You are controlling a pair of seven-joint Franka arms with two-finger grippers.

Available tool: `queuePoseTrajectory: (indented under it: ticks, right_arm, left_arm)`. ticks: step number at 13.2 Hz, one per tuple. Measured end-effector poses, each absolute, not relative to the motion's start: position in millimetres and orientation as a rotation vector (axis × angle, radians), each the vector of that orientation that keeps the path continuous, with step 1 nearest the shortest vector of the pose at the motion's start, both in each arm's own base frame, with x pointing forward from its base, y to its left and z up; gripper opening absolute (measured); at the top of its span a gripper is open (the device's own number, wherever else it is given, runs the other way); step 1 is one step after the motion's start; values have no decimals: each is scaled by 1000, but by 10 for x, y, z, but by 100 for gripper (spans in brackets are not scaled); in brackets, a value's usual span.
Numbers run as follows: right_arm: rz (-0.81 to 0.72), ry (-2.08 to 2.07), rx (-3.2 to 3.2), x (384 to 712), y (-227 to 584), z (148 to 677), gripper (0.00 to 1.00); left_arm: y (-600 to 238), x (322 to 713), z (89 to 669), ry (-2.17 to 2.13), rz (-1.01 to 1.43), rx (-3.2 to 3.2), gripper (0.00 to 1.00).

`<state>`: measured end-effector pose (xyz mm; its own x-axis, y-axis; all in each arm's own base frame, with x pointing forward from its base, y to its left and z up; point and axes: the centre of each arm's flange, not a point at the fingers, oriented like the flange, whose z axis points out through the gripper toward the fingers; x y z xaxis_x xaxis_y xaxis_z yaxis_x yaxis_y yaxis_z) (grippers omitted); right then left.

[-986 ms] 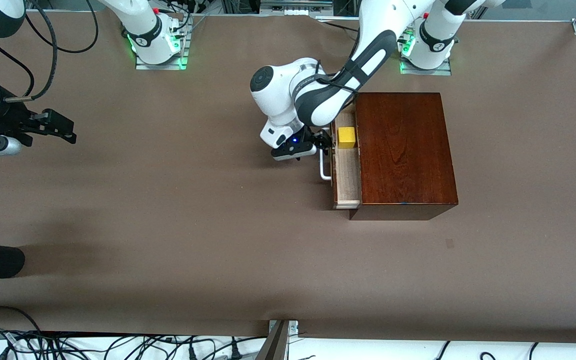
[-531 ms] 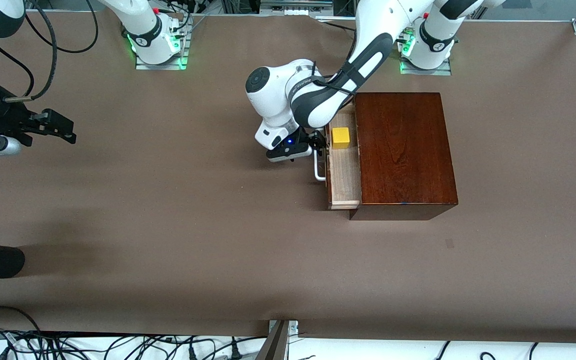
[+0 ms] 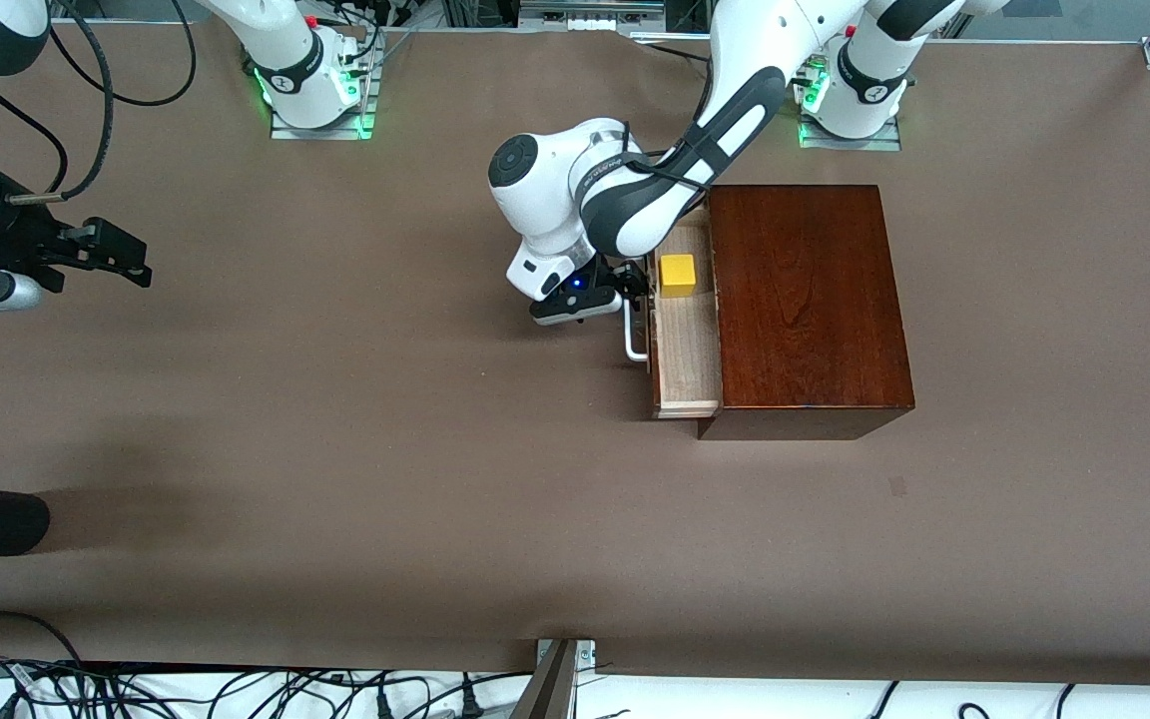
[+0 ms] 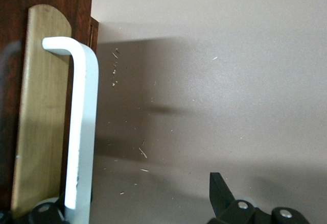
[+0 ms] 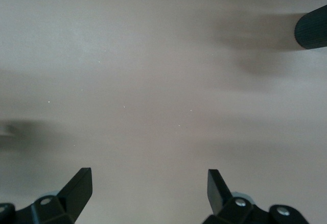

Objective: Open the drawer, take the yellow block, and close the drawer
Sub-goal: 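Pull the drawer open by its handle with the left gripper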

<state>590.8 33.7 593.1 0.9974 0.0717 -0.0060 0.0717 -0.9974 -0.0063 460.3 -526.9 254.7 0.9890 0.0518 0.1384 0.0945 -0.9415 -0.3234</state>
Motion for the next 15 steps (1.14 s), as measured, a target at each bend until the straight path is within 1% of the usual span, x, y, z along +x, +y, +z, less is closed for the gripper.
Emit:
queuePoseTrajectory:
  ticks: [4, 7, 10, 15]
  right_arm:
    - [10, -112, -3134, 5908, 334, 5932, 100]
    - [10, -111, -3134, 5908, 332, 5932, 100]
    - [10, -110, -3134, 5908, 329, 5931, 100]
    - [11, -110, -3134, 5908, 328, 5930, 100]
  left_arm:
    - [-5344, 4618, 2601, -111, -169, -2803, 100]
    - [-5522, 4507, 2637, -77, -176, -2819, 100]
    - [-5532, 4502, 2635, -52, -157, -2795, 100]
    - [-5576, 4385, 2636, 22, -110, -2736, 100]
